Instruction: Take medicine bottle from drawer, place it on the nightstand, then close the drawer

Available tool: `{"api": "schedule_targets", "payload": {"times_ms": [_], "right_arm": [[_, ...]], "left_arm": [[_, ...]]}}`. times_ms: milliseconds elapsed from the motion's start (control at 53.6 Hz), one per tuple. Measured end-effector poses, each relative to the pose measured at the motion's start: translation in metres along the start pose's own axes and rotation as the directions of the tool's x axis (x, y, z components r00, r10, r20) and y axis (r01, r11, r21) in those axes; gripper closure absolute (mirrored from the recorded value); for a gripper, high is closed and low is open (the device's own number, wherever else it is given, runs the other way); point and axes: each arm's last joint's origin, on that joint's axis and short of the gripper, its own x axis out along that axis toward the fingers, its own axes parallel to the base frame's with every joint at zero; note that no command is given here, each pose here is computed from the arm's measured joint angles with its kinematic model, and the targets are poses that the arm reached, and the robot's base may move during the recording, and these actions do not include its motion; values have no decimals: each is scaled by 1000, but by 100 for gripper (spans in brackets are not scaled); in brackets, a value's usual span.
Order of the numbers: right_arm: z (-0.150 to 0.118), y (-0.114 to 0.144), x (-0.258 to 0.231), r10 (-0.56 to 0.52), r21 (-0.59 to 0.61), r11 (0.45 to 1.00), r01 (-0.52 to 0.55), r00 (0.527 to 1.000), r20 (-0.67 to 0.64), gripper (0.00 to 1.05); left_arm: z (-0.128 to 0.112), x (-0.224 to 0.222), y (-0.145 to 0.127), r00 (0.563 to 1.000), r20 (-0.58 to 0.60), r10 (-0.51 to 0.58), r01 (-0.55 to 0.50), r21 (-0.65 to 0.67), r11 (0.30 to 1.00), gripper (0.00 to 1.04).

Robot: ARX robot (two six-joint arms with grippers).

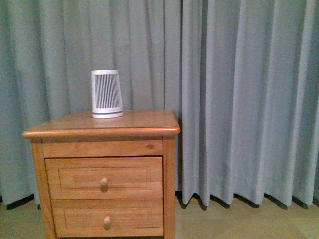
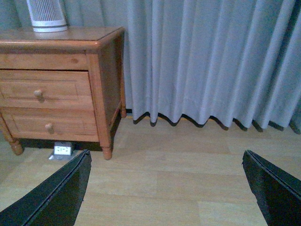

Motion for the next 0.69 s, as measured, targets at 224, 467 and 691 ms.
{"api": "schedule_targets", "payload": {"times_ms": [224, 467, 691], "right_arm": [[0, 0, 0, 0, 0, 1000, 0, 1000, 0, 7], [0, 0, 0, -2, 0, 1000, 2, 1000, 0, 7], [0, 0, 0, -2, 0, 1000, 2, 1000, 0, 7]], "left_arm": [[0, 0, 0, 1000, 0, 1, -1, 0, 1000, 7], [-1, 0, 0, 1000, -22, 13, -14, -15, 1000, 7], [-8, 31, 2, 975, -221, 5, -34, -128, 991, 7]]}}
